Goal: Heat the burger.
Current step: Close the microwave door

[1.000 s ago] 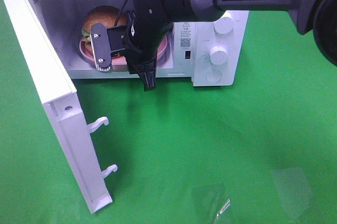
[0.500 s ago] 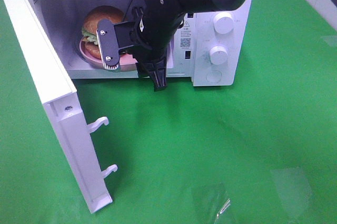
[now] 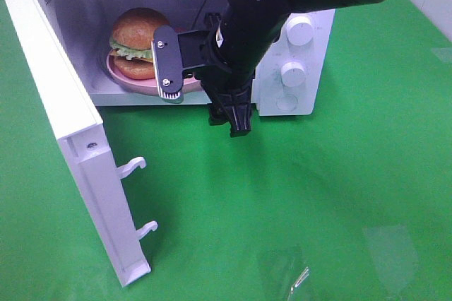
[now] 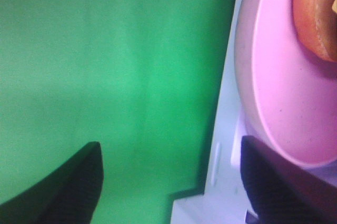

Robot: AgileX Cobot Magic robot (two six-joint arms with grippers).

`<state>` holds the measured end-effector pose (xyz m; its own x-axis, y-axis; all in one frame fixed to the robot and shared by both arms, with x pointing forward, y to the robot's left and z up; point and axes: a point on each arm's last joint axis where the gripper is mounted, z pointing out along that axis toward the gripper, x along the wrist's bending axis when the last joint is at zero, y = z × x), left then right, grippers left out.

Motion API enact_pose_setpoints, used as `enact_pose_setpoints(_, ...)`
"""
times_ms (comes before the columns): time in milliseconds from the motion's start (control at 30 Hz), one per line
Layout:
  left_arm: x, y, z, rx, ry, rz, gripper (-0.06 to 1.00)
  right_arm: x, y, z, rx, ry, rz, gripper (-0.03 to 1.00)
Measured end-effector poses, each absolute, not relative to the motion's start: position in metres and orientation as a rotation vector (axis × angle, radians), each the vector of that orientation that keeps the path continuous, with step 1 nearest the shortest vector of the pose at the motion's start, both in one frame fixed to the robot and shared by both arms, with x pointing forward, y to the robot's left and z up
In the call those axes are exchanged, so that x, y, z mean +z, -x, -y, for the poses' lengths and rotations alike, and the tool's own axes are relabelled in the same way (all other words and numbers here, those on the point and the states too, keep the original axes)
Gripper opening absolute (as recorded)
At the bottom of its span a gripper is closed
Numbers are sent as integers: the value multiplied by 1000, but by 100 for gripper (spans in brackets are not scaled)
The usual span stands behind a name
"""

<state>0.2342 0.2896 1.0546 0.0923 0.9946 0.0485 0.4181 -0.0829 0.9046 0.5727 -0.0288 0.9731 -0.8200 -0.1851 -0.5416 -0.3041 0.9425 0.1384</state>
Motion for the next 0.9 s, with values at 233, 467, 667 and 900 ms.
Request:
enact_pose_setpoints(233, 1055, -234, -290, 960, -1612, -1425, 97, 988, -553, 44, 376, 169, -2558, 73)
enact_pose_setpoints(467, 1055, -234, -290, 960, -1612, -1425, 97, 1000, -537, 59, 478, -184, -2570, 74)
enact_pose_setpoints(667, 1055, -234, -290, 960, -1612, -1425, 97, 1011, -518, 82, 549, -624, -2556, 78)
enact_pose_setpoints(900, 1055, -234, -290, 960, -1612, -1425, 97, 1019, -502, 109, 493, -917, -2567, 78)
